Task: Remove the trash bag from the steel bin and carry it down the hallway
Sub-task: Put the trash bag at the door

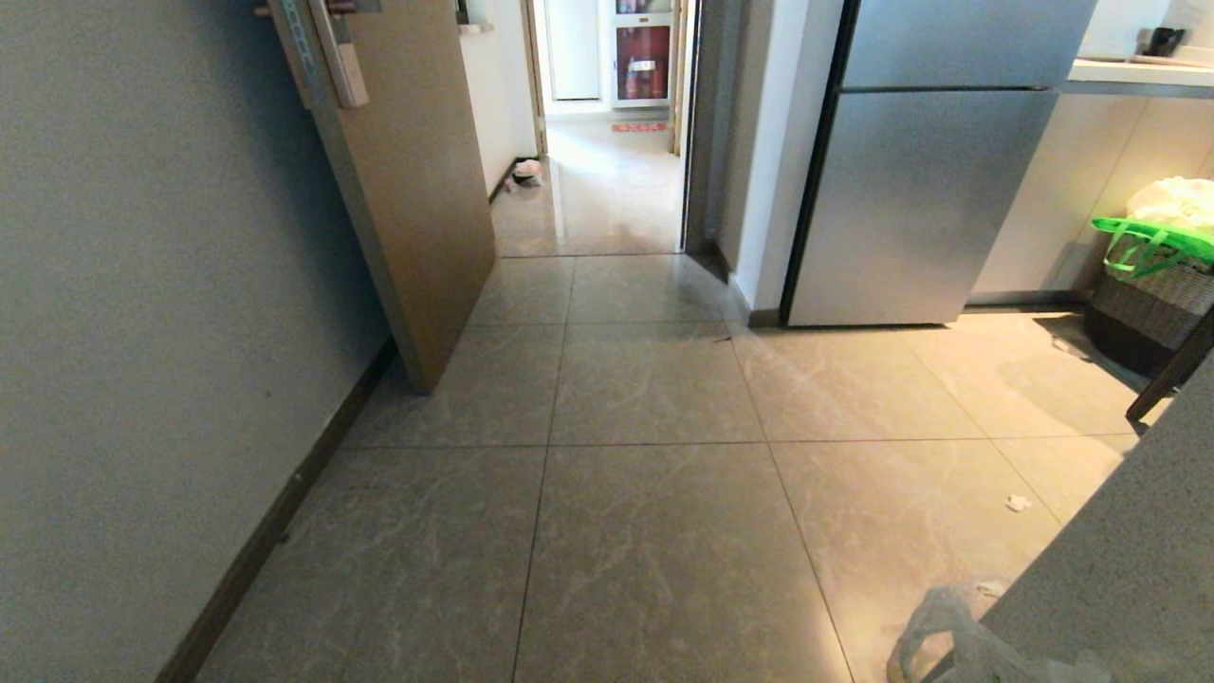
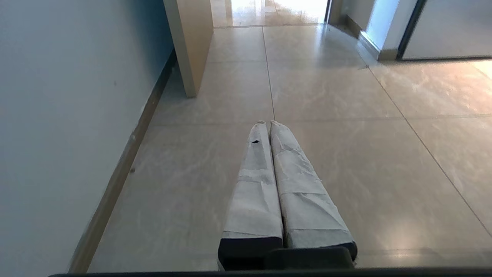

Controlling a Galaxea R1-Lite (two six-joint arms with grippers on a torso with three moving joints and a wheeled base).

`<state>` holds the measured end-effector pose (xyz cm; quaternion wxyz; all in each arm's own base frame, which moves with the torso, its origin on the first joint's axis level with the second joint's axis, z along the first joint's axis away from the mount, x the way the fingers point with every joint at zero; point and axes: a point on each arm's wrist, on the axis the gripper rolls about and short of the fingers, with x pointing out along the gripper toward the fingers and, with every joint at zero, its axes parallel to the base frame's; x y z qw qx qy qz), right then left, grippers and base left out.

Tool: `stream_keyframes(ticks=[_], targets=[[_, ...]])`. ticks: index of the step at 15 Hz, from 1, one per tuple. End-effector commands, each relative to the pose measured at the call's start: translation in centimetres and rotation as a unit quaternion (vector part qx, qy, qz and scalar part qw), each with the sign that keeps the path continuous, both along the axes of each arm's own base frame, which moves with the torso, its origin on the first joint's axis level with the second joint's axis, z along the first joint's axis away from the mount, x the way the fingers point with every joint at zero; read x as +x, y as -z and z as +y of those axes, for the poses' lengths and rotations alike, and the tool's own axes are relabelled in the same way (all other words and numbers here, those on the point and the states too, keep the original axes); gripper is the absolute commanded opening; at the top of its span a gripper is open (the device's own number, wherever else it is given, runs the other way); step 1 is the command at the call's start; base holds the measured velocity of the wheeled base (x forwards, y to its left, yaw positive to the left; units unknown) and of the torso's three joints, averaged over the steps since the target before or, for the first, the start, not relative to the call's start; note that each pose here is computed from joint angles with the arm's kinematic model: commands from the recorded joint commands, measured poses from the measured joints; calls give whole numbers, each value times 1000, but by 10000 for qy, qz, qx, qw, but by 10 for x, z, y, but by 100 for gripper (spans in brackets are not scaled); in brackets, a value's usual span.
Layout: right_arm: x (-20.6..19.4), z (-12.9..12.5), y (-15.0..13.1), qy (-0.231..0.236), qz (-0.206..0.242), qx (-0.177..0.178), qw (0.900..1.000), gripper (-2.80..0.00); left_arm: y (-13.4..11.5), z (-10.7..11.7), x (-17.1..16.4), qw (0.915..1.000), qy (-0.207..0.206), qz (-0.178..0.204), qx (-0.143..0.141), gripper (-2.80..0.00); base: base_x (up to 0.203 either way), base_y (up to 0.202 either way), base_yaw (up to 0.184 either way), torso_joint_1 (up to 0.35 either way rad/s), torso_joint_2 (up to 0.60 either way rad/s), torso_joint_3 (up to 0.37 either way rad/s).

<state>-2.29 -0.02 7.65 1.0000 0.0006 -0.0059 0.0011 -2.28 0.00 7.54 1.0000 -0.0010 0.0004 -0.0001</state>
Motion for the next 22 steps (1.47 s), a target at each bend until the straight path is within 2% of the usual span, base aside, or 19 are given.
stream_keyframes(ticks=[1, 22], targets=[[-3, 0, 1, -5, -193, 3, 9998, -280, 0, 0, 0, 10000, -1, 4, 2, -280, 188, 0, 3, 2, 7, 2], [-3, 0, 1, -5, -195, 3, 9998, -280, 0, 0, 0, 10000, -1, 10, 3, -280, 191, 0, 1, 2, 2, 1]])
